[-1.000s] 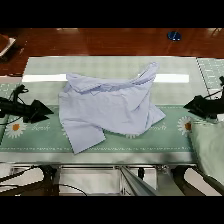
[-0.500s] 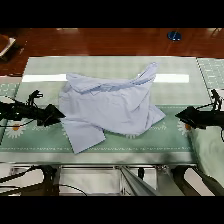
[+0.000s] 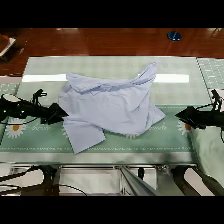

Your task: Fold the shirts.

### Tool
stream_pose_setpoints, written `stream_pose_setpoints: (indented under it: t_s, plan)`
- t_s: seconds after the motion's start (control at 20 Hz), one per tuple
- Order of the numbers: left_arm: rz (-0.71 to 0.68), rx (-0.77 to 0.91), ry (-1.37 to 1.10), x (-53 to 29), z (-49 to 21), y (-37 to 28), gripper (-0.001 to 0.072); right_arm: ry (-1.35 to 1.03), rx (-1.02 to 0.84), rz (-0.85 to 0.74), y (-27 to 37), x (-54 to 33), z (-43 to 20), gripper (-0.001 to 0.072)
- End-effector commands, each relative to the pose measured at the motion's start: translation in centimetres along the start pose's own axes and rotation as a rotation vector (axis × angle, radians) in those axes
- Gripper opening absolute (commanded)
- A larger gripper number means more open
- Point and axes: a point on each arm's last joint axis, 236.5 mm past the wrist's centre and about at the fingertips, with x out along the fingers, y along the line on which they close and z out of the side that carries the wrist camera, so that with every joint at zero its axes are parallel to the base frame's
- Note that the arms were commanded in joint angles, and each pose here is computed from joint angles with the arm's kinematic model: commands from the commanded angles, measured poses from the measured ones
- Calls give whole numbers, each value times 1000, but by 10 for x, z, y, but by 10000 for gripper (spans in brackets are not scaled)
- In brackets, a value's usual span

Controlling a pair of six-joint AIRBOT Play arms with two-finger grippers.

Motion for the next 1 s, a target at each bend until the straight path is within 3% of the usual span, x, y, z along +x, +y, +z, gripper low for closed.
stream_pose_setpoints:
  t_s: [0.0,0.05,0.1,0.5,0.95]
  plan:
    - [39,9,11,17,4,-4,430,-4,0,0,0,0,1,406]
    - [45,22,13,21,6,-9,205,-4,0,-1,0,0,1,406]
    - [48,52,12,23,8,-15,27,-4,0,-1,0,0,1,406]
    - [43,123,-21,14,25,-39,22,142,-1,3,0,35,-53,406]
    - [40,122,-11,14,23,-40,22,175,43,27,27,90,-27,406]
